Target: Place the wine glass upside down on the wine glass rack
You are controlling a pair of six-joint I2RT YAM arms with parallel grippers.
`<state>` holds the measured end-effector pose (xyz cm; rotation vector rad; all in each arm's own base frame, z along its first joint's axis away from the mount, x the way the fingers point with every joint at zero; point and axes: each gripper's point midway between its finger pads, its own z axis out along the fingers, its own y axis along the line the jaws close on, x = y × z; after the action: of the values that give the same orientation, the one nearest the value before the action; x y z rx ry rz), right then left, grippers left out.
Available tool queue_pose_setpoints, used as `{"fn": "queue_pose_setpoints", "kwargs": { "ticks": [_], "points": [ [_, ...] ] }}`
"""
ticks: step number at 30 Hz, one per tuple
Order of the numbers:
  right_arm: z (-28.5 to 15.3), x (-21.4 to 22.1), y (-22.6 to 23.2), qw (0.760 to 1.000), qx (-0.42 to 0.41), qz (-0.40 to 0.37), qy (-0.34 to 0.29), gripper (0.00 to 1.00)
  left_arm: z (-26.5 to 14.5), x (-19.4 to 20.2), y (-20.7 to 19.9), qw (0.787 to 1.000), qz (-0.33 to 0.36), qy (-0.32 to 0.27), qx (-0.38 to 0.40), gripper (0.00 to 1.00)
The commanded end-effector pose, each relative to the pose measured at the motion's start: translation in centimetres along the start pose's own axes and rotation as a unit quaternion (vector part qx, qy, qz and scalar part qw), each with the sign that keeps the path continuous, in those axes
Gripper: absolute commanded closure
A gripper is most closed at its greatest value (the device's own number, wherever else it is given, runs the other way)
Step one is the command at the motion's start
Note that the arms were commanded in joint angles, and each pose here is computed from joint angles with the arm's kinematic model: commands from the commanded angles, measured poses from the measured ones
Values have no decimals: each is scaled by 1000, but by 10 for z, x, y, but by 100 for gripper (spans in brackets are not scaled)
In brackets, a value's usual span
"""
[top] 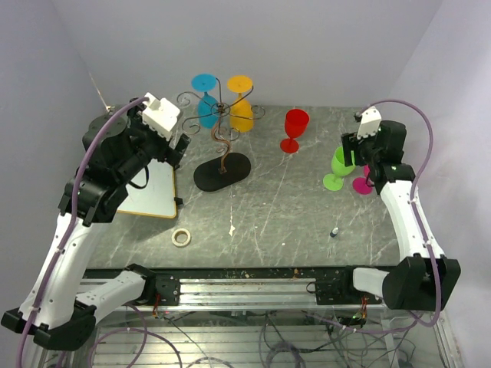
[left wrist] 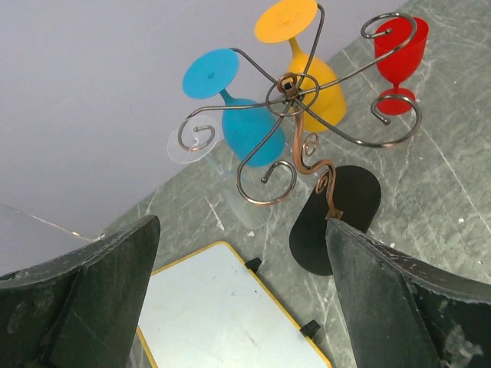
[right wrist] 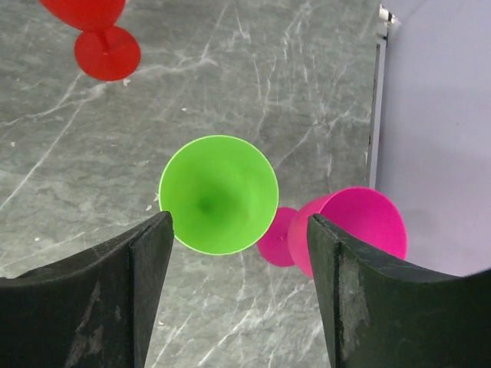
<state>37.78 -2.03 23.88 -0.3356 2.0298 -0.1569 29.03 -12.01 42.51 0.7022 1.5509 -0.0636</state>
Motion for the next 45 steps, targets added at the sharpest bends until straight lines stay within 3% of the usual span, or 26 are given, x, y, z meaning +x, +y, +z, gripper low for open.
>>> {"fn": "queue_pose_setpoints", "kwargs": {
  "ticks": [1,9,31,45],
  "points": [
    [7,-3,-16,999,30,9,10,34,-9,13,0,1000,3,22,-3,0],
    [30,14,-24,998,45,-6,53,50,-13,18,0,999,9,33,-2,0],
    [56,59,-23,993,57,-15,106,66,-5,23,-11,999,10,43,22,0],
    [57,65,-15,994,22,20,101,82,-6,33,-17,998,7,45,31,0]
  ]
}}
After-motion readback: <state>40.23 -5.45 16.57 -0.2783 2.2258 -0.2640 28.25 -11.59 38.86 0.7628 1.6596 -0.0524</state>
